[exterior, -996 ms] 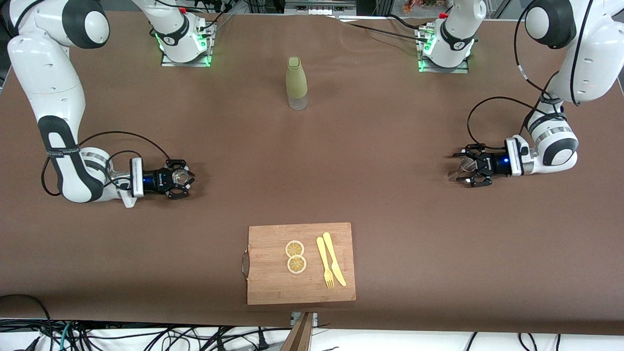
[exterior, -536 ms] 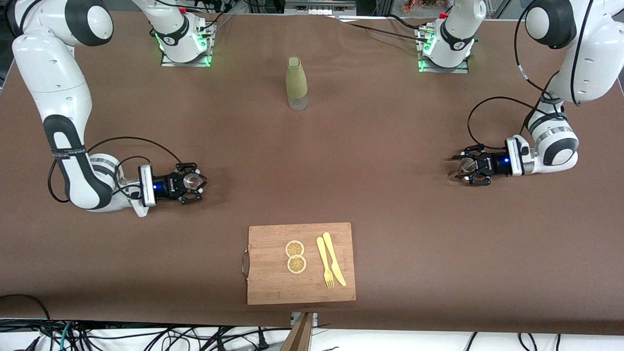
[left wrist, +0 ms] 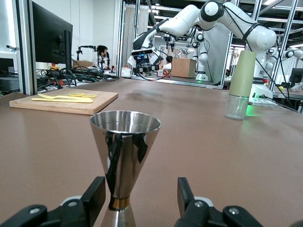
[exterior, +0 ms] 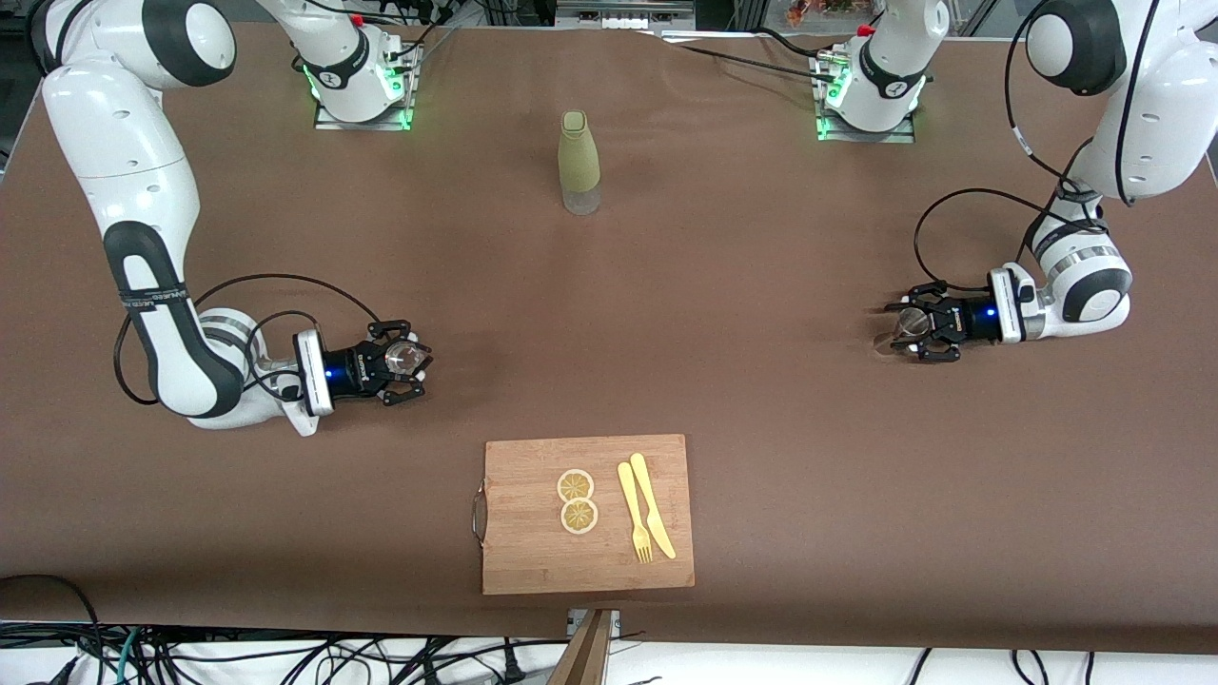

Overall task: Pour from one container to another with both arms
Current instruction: 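Close the right gripper on the glass while the left gripper grasps the jigger, then lift the glass with the right gripper while the left gripper brings the jigger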

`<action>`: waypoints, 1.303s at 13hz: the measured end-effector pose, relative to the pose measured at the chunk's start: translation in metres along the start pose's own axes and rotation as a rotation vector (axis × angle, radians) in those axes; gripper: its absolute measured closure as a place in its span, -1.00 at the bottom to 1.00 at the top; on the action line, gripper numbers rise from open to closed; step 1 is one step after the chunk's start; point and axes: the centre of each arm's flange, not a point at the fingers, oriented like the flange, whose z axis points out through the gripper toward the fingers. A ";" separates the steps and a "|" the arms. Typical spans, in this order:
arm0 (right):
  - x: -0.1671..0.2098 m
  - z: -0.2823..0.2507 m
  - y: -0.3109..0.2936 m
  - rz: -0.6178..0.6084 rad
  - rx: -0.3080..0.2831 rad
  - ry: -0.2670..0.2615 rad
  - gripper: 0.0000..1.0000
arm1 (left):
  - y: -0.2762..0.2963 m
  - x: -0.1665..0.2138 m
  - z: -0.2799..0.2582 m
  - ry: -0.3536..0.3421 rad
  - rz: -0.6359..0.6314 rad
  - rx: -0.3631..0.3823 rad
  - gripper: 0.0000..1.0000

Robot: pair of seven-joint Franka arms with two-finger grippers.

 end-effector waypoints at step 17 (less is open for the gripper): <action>0.074 0.020 0.010 0.017 0.017 -0.035 0.73 | -0.011 0.011 0.016 0.035 0.041 -0.018 0.59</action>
